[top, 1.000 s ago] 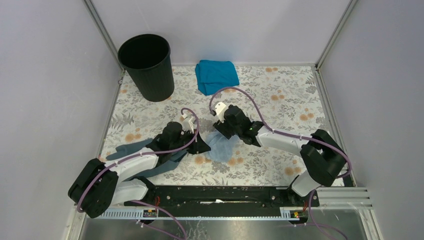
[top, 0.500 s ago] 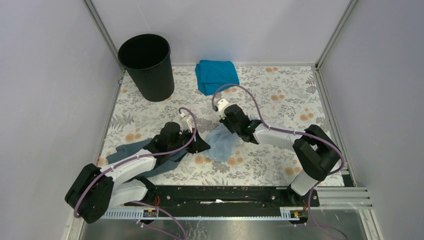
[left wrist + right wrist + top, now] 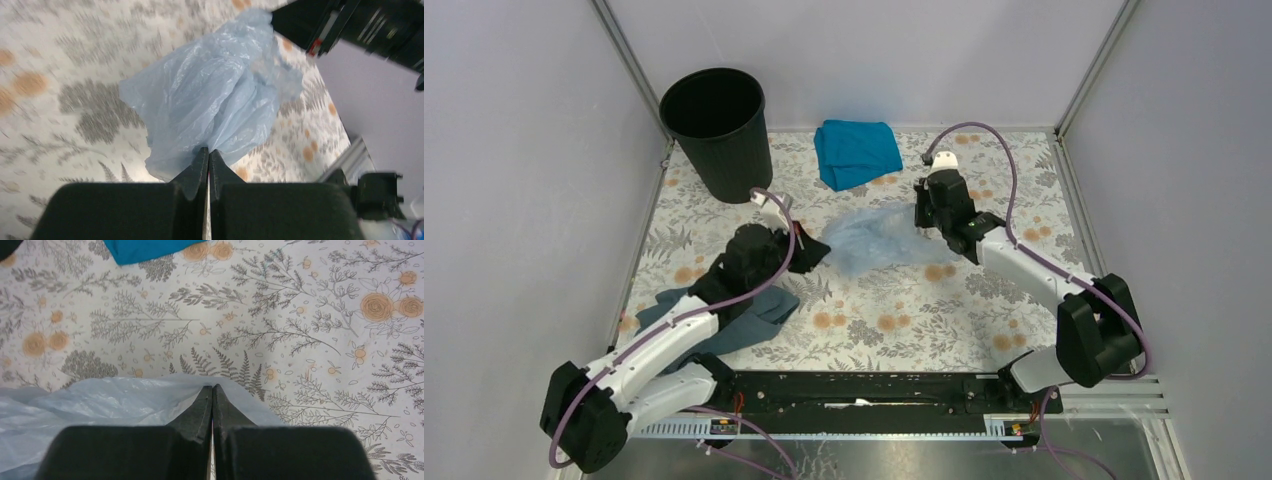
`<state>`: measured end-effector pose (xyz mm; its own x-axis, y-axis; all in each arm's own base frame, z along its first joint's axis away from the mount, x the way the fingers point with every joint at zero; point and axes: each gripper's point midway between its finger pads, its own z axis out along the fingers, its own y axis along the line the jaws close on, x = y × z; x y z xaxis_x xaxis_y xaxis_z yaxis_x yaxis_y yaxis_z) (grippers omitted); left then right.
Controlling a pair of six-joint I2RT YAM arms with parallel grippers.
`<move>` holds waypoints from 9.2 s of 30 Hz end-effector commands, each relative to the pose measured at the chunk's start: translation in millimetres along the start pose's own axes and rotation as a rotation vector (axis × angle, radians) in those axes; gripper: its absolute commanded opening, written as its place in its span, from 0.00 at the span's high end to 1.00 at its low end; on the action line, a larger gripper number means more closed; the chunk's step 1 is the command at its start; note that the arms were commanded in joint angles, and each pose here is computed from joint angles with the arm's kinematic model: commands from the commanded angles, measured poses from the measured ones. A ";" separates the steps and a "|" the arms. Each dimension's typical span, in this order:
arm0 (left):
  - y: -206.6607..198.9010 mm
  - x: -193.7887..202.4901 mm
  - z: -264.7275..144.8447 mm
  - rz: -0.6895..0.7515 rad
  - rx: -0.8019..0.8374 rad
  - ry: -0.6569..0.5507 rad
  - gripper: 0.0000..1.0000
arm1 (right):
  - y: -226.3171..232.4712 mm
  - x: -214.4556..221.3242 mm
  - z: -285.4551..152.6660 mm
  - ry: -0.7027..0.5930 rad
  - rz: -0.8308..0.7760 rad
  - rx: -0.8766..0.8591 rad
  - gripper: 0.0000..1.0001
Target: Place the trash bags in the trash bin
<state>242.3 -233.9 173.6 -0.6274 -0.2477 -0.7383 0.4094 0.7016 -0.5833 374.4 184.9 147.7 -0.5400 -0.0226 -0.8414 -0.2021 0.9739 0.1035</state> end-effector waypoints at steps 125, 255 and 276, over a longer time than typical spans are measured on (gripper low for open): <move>-44.8 -121.7 -58.2 0.065 -0.004 -0.242 1.00 | 29.7 69.8 -41.8 0.277 0.002 -0.204 0.32; -61.4 15.9 15.5 -0.181 0.242 0.275 1.00 | 40.3 76.1 -44.7 0.177 0.065 -0.117 0.28; -102.1 8.1 7.5 -0.261 0.503 0.303 1.00 | -37.3 50.2 -57.5 0.378 0.032 0.057 0.01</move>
<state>171.4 -300.9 201.0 -0.9029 -0.0589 -0.4257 0.3998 0.2480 -0.8824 332.1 164.4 92.5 -0.8488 -0.0560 -0.5257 -0.1662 0.9722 0.1648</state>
